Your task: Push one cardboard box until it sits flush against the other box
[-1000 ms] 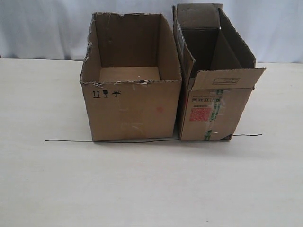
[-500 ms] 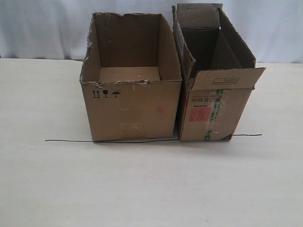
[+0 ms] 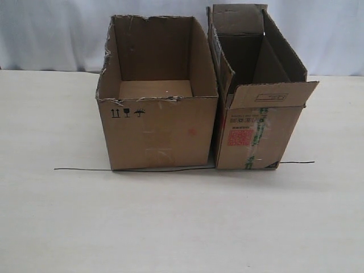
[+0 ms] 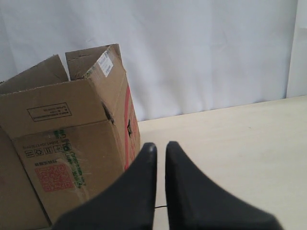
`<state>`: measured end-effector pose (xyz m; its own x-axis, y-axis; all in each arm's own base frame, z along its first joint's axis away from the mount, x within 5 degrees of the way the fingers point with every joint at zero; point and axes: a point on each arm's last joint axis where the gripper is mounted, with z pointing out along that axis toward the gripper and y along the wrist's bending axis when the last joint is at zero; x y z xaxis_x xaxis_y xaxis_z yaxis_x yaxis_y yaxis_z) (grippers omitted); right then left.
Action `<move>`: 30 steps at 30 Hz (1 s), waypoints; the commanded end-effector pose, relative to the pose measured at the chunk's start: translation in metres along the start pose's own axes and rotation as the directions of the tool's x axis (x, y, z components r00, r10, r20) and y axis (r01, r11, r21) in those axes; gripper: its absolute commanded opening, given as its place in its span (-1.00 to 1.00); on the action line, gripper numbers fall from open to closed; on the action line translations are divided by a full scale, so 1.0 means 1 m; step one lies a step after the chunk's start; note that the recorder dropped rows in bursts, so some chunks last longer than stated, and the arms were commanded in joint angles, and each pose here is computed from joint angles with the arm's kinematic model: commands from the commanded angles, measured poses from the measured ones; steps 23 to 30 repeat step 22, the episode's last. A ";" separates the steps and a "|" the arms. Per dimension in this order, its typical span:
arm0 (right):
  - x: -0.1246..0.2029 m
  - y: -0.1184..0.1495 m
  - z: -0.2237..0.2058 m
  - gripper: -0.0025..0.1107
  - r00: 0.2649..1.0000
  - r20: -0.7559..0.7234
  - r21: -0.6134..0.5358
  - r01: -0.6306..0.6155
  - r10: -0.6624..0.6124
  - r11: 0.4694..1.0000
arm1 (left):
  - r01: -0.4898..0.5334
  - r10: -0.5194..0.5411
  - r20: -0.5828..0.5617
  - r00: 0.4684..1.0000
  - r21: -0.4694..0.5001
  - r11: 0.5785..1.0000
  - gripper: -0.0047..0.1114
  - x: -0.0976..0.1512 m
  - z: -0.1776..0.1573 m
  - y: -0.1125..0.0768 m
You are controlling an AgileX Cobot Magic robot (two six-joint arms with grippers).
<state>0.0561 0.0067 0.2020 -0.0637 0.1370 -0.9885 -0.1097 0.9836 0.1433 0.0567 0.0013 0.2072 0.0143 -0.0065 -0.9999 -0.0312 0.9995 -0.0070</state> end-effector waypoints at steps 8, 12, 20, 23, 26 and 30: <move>0.000 0.000 0.000 -0.87 1.000 0.006 -0.004 0.006 -0.006 1.000 | 0.003 -0.003 0.006 1.000 -0.002 1.000 -0.92 0.000 0.000 0.000; 0.000 0.000 0.000 -0.87 1.000 0.006 -0.004 0.006 -0.006 1.000 | 0.003 -0.003 0.006 1.000 -0.002 1.000 -0.92 0.000 0.000 0.000; 0.000 0.000 0.000 -0.87 1.000 0.006 -0.004 0.006 -0.006 1.000 | 0.003 -0.003 0.006 1.000 -0.002 1.000 -0.92 0.000 0.000 0.000; 0.000 0.000 0.000 -0.87 1.000 0.006 -0.004 0.006 -0.006 1.000 | 0.003 -0.003 0.006 1.000 -0.002 1.000 -0.92 0.000 0.000 0.000; 0.000 0.000 0.000 -0.87 1.000 0.006 -0.004 0.006 -0.006 1.000 | 0.003 -0.003 0.006 1.000 -0.002 1.000 -0.92 0.000 0.000 0.000; 0.000 0.000 0.000 -0.87 1.000 0.006 -0.004 0.006 -0.006 1.000 | 0.003 -0.003 0.006 1.000 -0.002 1.000 -0.92 0.000 0.000 0.000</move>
